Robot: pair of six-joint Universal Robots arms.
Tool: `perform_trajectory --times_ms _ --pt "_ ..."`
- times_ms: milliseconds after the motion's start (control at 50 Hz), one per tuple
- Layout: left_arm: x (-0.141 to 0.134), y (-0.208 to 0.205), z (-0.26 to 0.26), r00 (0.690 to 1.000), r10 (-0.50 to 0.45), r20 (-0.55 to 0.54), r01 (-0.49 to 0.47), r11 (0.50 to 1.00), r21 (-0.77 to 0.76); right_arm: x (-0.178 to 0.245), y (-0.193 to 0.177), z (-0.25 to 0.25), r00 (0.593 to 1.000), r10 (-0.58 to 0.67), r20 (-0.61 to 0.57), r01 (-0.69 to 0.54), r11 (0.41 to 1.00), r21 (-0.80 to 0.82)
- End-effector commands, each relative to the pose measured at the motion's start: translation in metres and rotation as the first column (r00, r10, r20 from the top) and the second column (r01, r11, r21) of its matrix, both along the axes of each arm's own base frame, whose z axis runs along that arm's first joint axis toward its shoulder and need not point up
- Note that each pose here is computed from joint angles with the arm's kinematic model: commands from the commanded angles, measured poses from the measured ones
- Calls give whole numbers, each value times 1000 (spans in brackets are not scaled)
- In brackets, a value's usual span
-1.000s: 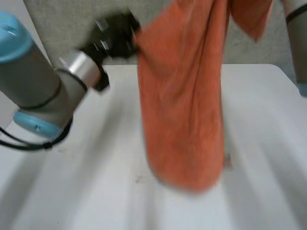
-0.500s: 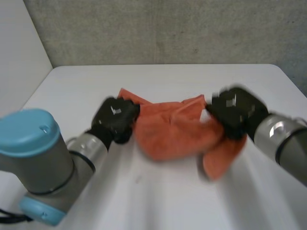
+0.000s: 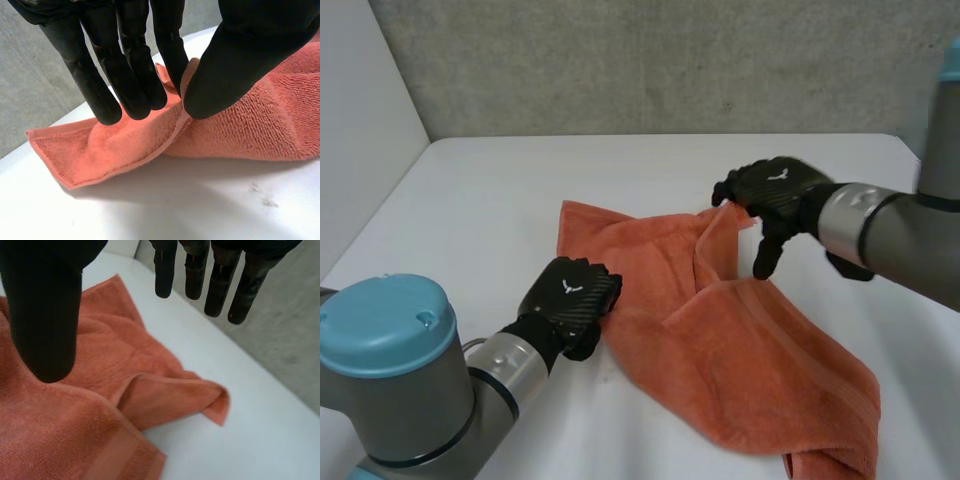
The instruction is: Fold the laundry
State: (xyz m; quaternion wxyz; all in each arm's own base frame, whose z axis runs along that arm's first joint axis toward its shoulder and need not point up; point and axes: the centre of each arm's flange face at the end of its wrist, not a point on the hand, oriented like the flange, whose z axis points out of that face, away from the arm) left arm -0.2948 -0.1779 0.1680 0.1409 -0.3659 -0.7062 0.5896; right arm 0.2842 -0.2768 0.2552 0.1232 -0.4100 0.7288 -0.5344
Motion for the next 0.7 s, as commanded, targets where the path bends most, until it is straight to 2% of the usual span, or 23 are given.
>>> perform_trajectory --times_ms 20,320,560,700 --pt "2 1 -2 1000 4 4 -4 1000 7 27 -12 -50 997 44 -66 -38 995 91" --pt "3 -3 -2 1000 13 2 -13 1000 6 42 -2 -104 988 92 -122 -68 979 191" --pt "7 -19 3 999 51 -15 -51 999 -19 40 -7 -96 991 48 -128 -31 991 133" --pt "9 -41 1 996 90 -27 -91 995 -36 30 0 -54 995 27 -92 -21 998 62"
